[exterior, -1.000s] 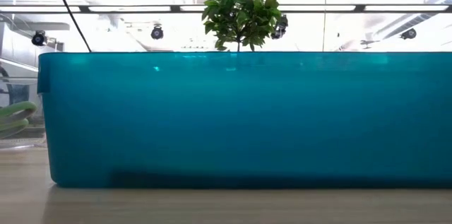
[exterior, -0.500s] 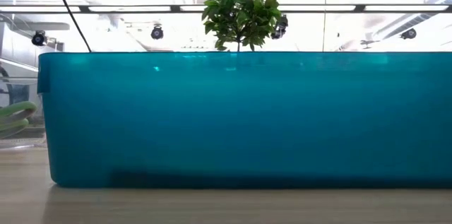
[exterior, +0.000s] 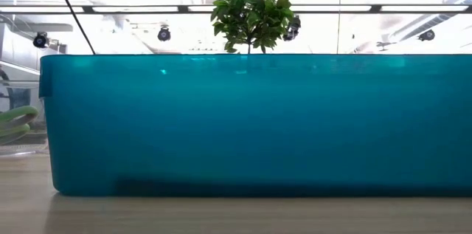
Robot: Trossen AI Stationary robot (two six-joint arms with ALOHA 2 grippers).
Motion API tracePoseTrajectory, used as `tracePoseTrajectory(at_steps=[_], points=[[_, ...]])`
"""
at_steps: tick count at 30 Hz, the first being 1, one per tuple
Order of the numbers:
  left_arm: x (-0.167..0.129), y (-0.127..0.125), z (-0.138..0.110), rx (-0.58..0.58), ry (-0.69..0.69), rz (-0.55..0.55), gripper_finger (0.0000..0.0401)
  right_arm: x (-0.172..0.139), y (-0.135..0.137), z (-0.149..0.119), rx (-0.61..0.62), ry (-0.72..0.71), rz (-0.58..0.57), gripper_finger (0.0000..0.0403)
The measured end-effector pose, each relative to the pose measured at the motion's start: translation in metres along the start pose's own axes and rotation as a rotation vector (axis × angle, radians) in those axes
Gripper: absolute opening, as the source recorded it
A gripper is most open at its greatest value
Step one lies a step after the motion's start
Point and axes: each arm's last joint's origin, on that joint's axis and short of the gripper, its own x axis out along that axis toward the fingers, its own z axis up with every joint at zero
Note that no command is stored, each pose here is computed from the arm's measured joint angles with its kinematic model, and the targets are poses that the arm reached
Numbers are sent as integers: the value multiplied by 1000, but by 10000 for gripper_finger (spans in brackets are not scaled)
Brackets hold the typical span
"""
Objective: Pick & Place Paint Supplies
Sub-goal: Put the red paint bottle into the green bin
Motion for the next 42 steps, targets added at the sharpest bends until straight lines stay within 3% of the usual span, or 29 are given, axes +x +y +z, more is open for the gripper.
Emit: tracePoseTrajectory(at_steps=[17, 29, 40, 42], points=[[0, 0, -2, -15, 21, 8, 231, 0, 0, 0, 11, -3, 4, 108], [0, 0, -2, -40, 21, 9, 146, 0, 1, 2, 15, -21, 8, 108], [0, 0, -2, -45, 19, 6, 159, -1, 1, 2, 13, -24, 8, 108], [0, 0, -2, -50, 18, 6, 160, -1, 1, 2, 8, -26, 5, 123]])
